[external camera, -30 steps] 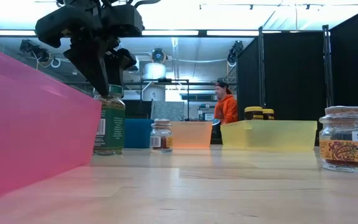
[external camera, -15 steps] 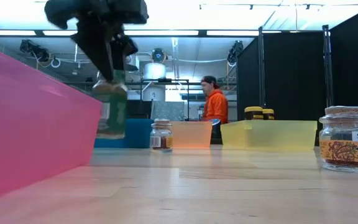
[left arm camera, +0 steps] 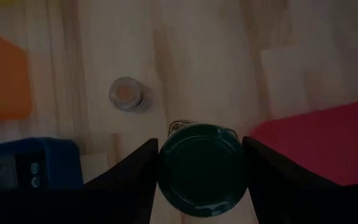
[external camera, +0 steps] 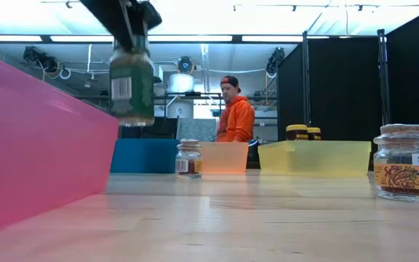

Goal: Sort spices by type
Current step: Put the green seasoning bottle into the red bin, then put the bottom brown seasoning bottle into the orange bin

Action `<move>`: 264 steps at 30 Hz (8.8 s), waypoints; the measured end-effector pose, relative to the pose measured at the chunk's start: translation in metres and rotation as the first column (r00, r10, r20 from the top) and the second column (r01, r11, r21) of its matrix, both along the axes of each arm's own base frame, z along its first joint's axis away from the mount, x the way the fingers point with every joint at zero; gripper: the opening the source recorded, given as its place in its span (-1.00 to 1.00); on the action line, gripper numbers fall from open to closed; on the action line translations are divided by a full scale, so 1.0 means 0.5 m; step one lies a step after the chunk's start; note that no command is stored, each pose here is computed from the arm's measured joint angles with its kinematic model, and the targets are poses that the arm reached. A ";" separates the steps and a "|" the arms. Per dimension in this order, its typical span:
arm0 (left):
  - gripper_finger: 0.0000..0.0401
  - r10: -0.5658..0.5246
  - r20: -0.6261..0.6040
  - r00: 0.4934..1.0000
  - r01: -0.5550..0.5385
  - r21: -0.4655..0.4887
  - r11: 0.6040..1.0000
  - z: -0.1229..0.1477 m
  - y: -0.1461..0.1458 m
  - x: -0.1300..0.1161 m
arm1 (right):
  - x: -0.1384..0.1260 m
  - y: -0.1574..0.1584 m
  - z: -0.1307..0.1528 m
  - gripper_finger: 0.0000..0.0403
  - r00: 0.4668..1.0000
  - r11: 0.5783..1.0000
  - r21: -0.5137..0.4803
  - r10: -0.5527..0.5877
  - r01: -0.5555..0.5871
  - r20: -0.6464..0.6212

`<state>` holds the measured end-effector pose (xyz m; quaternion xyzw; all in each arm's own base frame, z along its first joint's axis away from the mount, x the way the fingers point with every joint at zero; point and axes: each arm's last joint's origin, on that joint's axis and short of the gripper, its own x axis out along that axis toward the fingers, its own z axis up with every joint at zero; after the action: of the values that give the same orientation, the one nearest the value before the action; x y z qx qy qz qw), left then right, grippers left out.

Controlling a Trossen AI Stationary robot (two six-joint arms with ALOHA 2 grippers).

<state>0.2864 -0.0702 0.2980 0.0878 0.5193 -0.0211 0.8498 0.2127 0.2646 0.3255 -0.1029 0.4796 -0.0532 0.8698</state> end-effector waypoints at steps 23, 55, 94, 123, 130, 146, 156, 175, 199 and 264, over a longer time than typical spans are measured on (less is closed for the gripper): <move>0.00 0.254 -0.009 0.967 -0.252 -0.174 0.952 0.007 -0.182 -0.090 | 0.012 -0.007 0.001 0.11 1.000 1.000 0.013 -0.021 0.021 0.010; 0.22 0.300 -0.102 0.948 -0.317 -0.264 0.911 -0.120 -0.217 -0.125 | 0.015 -0.003 0.001 0.11 1.000 1.000 0.019 -0.005 0.004 0.020; 0.38 0.074 -0.081 0.994 -0.099 -0.387 0.917 -0.067 -0.242 -0.108 | 0.078 -0.104 -0.096 0.52 0.980 0.973 -0.162 -0.181 0.165 -0.088; 0.37 0.088 -0.066 0.994 -0.104 -0.286 0.953 -0.003 -0.168 -0.082 | 0.130 -0.159 -0.193 0.56 0.941 0.963 0.040 -0.250 0.265 -0.228; 0.37 0.105 -0.081 0.991 -0.122 -0.246 0.962 0.054 -0.159 -0.093 | 0.122 -0.184 -0.251 0.59 0.898 0.941 0.089 -0.278 0.325 -0.342; 0.37 0.140 -0.064 0.988 -0.150 -0.199 0.969 0.124 -0.144 -0.110 | 0.144 -0.167 -0.246 0.59 0.939 0.948 0.211 -0.170 0.239 -0.299; 0.37 0.195 -0.085 0.977 -0.204 -0.116 0.972 0.119 -0.134 -0.121 | 0.151 -0.161 -0.250 0.57 0.954 0.942 0.251 -0.160 0.225 -0.254; 0.37 0.194 -0.082 0.978 -0.203 -0.113 0.973 0.119 -0.134 -0.121 | 0.133 -0.171 -0.323 0.52 0.956 0.924 0.295 -0.176 0.242 -0.233; 0.37 0.171 -0.068 0.983 -0.177 -0.083 0.981 0.119 -0.133 -0.120 | 0.161 -0.202 -0.320 -0.10 0.965 0.924 0.299 -0.189 0.238 -0.184; 0.37 0.197 -0.010 0.980 -0.189 0.226 0.956 0.116 -0.106 -0.137 | 0.397 -1.057 -0.266 -0.10 0.825 0.813 0.147 -0.542 0.563 -0.159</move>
<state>0.2180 -0.1233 0.3562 0.1313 0.5381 0.1191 0.8241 0.4114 -0.2640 0.1925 0.1207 0.5386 -0.2526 0.7947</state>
